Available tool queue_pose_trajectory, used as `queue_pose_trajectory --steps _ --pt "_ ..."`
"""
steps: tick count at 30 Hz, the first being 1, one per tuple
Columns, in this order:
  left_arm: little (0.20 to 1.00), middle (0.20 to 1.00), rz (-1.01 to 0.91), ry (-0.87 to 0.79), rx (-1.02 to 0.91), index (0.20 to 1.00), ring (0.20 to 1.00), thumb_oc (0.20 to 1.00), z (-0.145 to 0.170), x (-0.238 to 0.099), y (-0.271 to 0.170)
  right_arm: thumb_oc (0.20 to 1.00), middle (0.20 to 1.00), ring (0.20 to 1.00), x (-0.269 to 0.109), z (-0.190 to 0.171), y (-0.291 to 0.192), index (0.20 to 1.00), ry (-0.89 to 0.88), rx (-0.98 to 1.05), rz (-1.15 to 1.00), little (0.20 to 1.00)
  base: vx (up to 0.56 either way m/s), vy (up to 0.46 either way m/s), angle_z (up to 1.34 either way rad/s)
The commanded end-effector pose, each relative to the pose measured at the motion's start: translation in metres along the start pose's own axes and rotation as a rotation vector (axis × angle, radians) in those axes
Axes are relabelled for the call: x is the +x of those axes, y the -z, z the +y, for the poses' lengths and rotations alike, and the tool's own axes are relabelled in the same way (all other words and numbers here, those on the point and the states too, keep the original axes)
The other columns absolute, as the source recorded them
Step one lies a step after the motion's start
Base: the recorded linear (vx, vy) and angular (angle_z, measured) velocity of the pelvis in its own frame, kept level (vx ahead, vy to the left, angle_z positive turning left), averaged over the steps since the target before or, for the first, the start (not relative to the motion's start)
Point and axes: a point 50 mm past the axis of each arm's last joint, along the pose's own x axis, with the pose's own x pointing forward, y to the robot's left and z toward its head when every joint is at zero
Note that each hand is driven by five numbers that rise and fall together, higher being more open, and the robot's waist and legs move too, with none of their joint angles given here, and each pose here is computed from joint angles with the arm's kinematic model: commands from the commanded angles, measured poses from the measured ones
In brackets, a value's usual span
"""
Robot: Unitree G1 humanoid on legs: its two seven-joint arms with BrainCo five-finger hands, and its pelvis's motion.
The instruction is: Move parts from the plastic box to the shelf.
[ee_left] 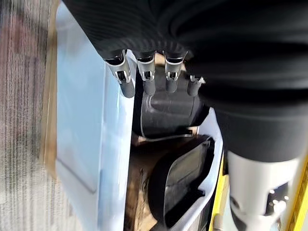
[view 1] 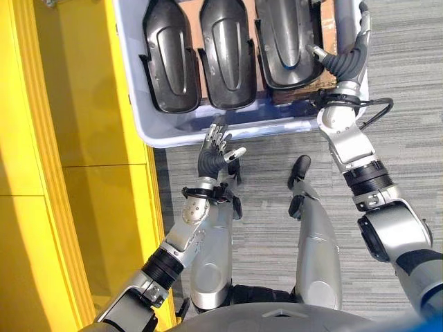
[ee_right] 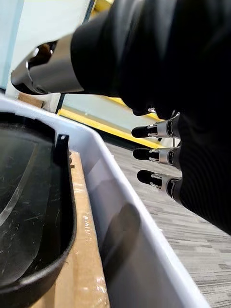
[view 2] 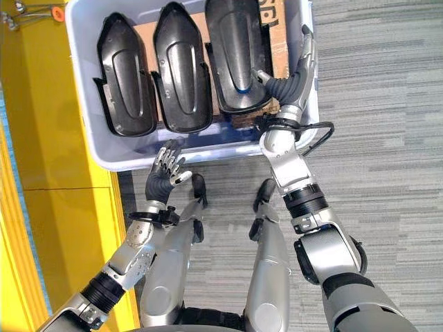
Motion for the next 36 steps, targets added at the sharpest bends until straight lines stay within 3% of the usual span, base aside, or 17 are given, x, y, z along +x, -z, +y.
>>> queue_pose_trajectory --steps 1,12,16,20,23,29,36 --pt "1.0 1.0 -0.06 0.096 -0.026 1.0 1.0 1.0 -0.011 -0.004 -0.015 1.0 1.0 1.0 0.017 -0.006 -0.031 1.0 0.016 -0.045 -0.136 1.0 -0.01 -0.038 0.14" --pt "1.0 1.0 -0.058 0.109 -0.01 1.0 1.0 1.0 -0.005 -0.005 -0.017 1.0 1.0 1.0 0.036 -0.004 -0.024 1.0 -0.045 -0.302 -0.113 1.0 0.0 -0.017 0.04" --pt "1.0 1.0 -0.053 0.128 0.012 1.0 1.0 1.0 -0.002 -0.004 -0.018 1.0 1.0 1.0 0.042 -0.016 -0.009 1.0 0.083 -0.329 -0.033 1.0 0.02 -0.044 0.11" --pt "1.0 1.0 -0.053 0.124 0.003 1.0 1.0 1.0 -0.004 -0.005 -0.018 1.0 1.0 1.0 0.045 -0.034 -0.014 1.0 0.296 -0.333 -0.126 1.0 0.01 -0.005 0.05" --pt "1.0 1.0 -0.05 0.133 0.007 1.0 1.0 1.0 -0.009 -0.006 -0.017 1.0 1.0 1.0 0.043 -0.036 -0.027 1.0 0.36 -0.341 -0.223 1.0 0.0 0.0 0.0" --pt "1.0 1.0 -0.045 0.127 -0.011 1.0 1.0 1.0 -0.015 -0.01 -0.011 1.0 1.0 1.0 0.029 -0.029 -0.048 1.0 0.376 -0.278 -0.379 1.0 0.0 0.026 -0.03" --pt "1.0 1.0 -0.034 0.134 -0.028 1.0 1.0 1.0 -0.017 -0.01 -0.006 1.0 1.0 1.0 0.019 -0.024 -0.054 1.0 0.339 -0.202 -0.412 1.0 0.01 0.025 -0.05"
